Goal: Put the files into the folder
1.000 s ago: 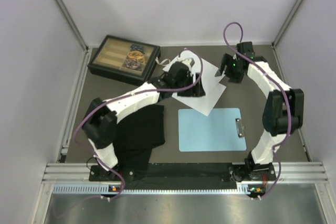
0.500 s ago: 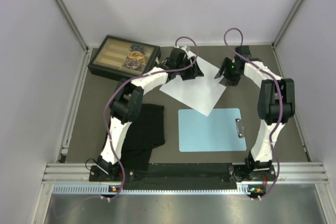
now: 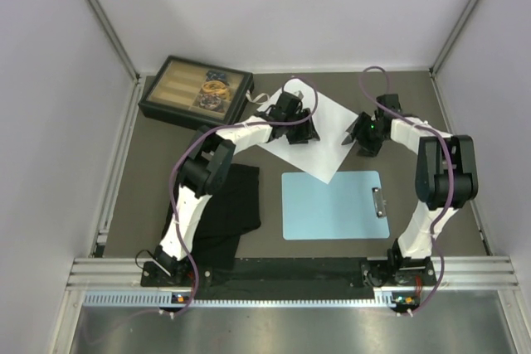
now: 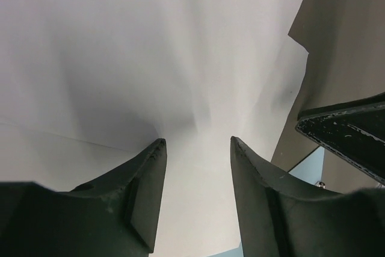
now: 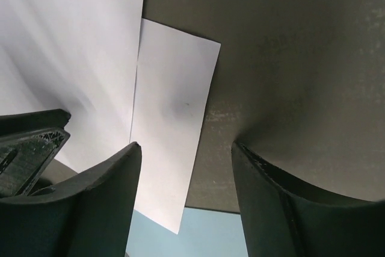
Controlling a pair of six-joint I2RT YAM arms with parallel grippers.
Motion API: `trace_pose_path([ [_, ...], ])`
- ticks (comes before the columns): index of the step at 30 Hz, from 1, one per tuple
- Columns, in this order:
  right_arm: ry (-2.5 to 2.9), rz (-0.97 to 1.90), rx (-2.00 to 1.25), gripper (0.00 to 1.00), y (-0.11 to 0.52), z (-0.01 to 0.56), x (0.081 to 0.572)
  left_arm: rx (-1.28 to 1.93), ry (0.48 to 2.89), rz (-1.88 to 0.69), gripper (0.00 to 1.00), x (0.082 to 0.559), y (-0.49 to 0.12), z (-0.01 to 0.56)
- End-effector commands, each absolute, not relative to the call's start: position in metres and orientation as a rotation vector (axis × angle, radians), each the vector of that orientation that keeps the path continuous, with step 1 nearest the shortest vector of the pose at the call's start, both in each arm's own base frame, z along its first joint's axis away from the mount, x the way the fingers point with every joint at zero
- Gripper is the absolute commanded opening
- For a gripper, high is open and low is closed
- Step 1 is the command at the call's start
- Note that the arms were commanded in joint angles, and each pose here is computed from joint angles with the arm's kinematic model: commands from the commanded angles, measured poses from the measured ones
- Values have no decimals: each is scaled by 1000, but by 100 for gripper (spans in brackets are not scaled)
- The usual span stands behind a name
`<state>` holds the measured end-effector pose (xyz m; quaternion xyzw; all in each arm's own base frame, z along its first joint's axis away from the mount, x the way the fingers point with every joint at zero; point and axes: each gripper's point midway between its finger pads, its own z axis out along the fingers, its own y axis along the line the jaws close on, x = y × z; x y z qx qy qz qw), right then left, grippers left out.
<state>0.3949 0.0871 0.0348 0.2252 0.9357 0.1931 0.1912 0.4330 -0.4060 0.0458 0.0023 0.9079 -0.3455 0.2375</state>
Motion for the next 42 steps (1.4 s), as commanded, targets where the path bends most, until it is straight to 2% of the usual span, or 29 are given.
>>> trace_pose_path([
  [1,2604,580,616,62,104,37,391,-105,2575,-857,51,432,-392,14],
  [19,2591,614,686,63,140,23,357,-274,2664,-928,49,410,-382,-19],
  [29,2585,660,661,64,148,23,362,-290,2682,-962,49,407,-387,-30],
  [36,2451,816,624,64,162,38,373,-328,2671,-1030,49,411,-392,-31],
  [42,2348,845,516,68,164,57,386,-347,2663,-1045,49,417,-391,-30],
])
